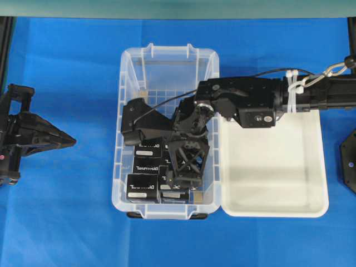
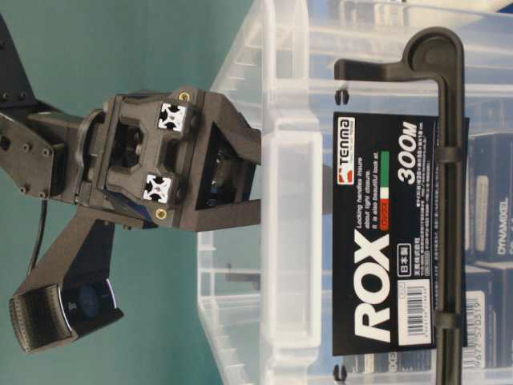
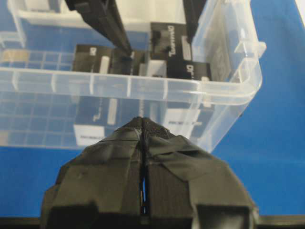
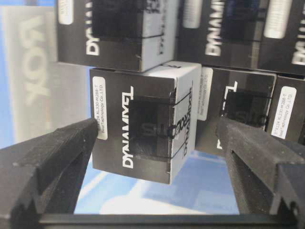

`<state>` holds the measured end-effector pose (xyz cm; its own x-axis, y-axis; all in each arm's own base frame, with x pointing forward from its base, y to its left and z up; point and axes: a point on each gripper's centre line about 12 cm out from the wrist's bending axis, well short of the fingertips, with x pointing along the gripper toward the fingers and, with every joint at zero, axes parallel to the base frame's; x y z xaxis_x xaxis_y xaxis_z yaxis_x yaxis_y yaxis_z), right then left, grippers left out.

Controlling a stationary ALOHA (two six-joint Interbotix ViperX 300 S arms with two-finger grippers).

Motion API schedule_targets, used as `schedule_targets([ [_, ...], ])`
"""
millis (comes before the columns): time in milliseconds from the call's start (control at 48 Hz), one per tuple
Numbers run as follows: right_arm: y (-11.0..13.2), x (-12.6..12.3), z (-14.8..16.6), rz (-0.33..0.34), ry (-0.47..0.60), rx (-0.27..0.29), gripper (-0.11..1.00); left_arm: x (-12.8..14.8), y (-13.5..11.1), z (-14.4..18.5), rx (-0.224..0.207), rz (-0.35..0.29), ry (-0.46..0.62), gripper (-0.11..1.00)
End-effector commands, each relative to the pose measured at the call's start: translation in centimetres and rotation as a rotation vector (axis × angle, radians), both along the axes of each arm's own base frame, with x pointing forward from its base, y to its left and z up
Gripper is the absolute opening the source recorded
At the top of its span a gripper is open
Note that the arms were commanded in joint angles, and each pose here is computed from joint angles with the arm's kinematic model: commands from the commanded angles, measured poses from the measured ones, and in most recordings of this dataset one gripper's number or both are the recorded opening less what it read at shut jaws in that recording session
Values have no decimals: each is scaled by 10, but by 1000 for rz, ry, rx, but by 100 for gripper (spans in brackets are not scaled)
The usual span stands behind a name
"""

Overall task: Pick the box from inside the plastic case
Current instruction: 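Close the right gripper on the black box and lift it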

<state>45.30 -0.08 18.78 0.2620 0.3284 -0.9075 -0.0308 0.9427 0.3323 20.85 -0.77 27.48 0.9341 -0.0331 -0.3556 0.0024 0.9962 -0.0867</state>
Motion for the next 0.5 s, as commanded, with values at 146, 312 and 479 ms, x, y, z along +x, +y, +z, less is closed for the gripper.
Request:
schedule_targets([
  [146, 12, 2, 14, 48, 0, -6, 98, 3, 0, 6, 4, 1, -15, -5],
  [312, 22, 3, 14, 60, -10, -7, 98, 3, 0, 6, 2, -1, -17, -5],
  [479, 27, 5, 10, 62, -25, -16, 100, 3, 0, 6, 4, -1, -15, -5],
])
